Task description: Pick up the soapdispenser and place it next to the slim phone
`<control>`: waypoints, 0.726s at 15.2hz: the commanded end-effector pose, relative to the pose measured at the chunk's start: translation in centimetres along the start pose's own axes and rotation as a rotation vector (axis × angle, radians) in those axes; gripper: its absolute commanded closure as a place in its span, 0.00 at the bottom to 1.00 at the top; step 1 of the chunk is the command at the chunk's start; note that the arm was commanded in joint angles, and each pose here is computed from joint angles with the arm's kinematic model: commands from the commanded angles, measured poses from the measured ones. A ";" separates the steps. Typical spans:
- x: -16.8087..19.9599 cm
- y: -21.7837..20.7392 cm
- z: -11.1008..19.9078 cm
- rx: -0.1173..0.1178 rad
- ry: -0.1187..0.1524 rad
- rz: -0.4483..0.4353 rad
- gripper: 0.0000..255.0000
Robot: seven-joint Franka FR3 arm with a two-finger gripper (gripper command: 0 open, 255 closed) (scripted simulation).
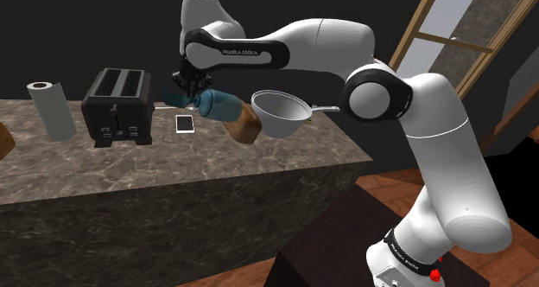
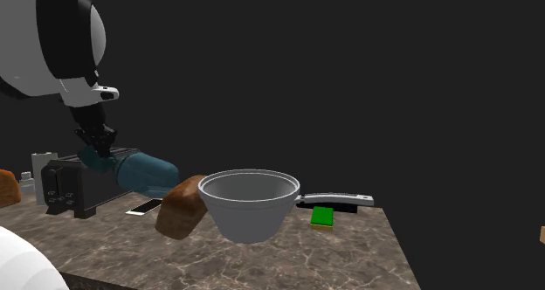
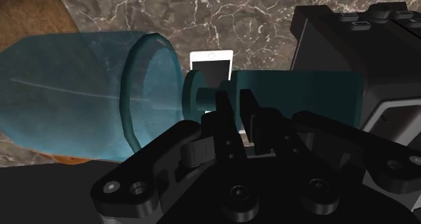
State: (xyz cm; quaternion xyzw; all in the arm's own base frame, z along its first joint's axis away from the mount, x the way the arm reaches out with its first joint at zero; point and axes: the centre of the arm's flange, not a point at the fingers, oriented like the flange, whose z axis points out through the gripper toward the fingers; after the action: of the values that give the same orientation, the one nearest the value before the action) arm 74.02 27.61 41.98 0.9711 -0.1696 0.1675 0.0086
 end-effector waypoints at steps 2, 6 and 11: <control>0.0 1.0 1.8 -0.051 -0.035 0.007 1.00; 0.0 1.0 1.8 -0.051 -0.035 0.007 1.00; 0.1 1.0 1.6 -0.051 -0.036 0.008 0.00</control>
State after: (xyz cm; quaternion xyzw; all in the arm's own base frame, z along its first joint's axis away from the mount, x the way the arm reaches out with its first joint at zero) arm 74.27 26.53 40.50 0.9728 -0.1773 0.1463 0.0291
